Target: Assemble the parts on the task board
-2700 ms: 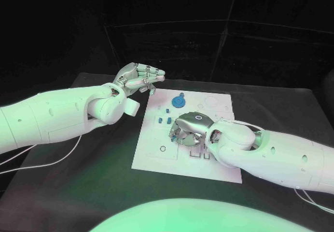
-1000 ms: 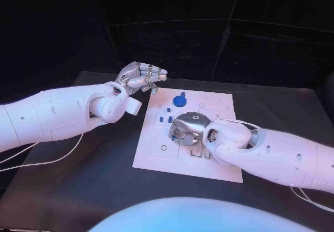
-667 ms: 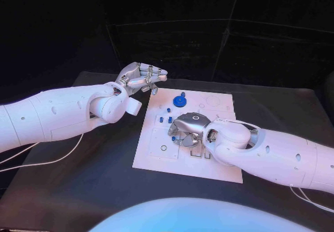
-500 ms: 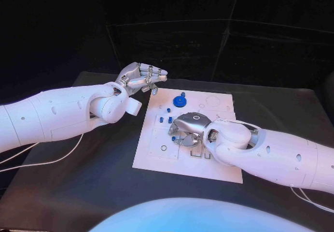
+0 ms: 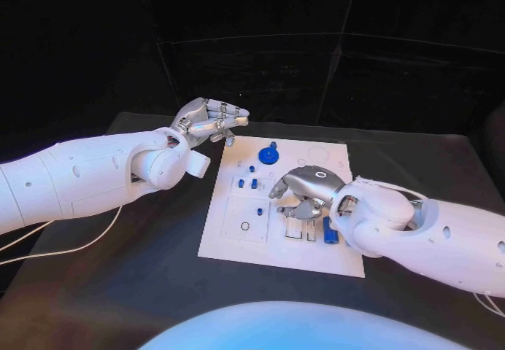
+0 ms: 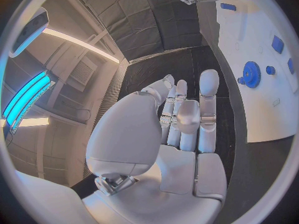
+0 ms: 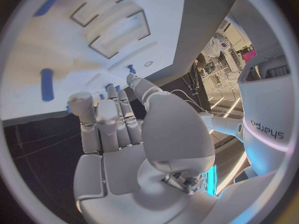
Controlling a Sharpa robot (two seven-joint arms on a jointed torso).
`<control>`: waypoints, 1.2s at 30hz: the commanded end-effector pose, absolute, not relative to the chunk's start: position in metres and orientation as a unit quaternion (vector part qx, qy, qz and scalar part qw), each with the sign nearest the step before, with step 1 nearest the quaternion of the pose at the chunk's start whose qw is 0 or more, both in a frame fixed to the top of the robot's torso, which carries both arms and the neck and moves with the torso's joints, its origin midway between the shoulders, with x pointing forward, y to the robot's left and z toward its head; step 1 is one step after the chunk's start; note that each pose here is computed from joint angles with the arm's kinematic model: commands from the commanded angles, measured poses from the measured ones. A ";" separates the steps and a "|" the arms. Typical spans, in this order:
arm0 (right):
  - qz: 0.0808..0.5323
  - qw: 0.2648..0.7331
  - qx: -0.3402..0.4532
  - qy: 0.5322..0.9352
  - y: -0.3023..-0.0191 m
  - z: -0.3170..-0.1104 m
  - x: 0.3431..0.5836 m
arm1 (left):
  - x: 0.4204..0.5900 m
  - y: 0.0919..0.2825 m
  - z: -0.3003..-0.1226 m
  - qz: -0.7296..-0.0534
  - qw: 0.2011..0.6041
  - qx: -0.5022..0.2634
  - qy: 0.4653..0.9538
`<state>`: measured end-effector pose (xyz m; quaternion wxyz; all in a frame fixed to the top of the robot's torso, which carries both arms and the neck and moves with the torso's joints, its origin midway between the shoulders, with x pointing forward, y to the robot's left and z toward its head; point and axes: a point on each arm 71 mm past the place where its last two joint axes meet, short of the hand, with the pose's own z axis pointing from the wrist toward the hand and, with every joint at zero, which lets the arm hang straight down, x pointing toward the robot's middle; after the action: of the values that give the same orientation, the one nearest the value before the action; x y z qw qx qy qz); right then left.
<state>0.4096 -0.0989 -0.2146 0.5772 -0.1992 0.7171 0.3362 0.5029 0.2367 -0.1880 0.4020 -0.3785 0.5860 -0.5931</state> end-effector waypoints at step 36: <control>0.228 0.546 -0.166 0.789 -0.150 -0.203 0.449 | 0.502 0.233 -0.187 -0.600 0.391 -0.376 0.589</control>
<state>0.4479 -0.1495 -0.2029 0.5494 -0.1585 0.7849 0.2386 0.5024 0.2342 -0.1886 0.3954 -0.3775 0.5893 -0.5948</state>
